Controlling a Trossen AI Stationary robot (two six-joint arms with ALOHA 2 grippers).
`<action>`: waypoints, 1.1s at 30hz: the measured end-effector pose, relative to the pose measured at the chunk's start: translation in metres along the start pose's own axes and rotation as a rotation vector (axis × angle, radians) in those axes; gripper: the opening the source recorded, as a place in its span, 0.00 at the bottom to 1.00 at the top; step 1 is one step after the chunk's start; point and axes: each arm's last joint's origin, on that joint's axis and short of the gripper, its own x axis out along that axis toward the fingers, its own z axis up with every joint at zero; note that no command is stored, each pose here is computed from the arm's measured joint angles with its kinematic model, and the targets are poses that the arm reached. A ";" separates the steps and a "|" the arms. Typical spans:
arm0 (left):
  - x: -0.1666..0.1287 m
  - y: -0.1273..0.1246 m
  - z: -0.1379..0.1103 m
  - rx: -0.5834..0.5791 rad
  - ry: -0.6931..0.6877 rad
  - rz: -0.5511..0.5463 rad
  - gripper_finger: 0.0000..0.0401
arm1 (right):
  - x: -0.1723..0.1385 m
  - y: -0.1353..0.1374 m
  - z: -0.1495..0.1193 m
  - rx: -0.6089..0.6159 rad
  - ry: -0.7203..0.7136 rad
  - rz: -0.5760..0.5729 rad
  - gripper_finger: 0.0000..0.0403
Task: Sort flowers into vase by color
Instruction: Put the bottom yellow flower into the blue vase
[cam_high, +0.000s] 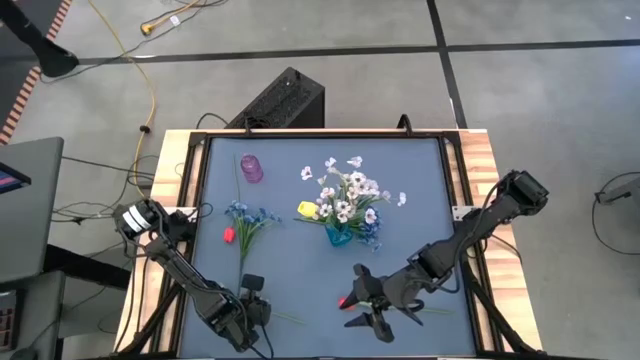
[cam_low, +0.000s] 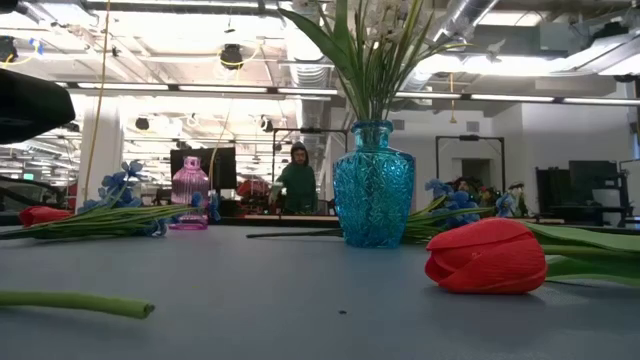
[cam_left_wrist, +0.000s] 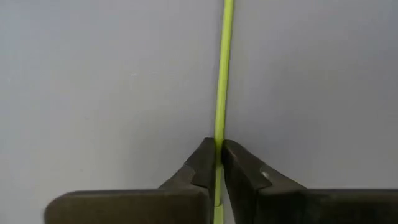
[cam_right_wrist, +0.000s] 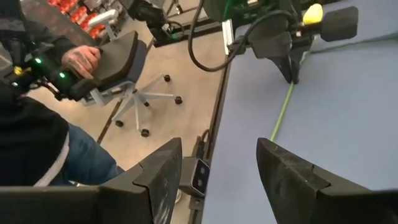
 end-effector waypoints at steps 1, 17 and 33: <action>0.000 0.000 0.000 0.005 0.000 0.002 0.02 | 0.000 0.001 0.001 0.000 -0.001 0.001 0.58; -0.061 0.026 0.057 0.213 0.004 0.331 0.00 | -0.020 0.029 0.042 0.013 0.019 0.031 0.58; -0.207 0.055 0.130 0.791 -0.170 0.918 0.00 | -0.103 0.026 0.094 0.400 -0.222 0.034 0.58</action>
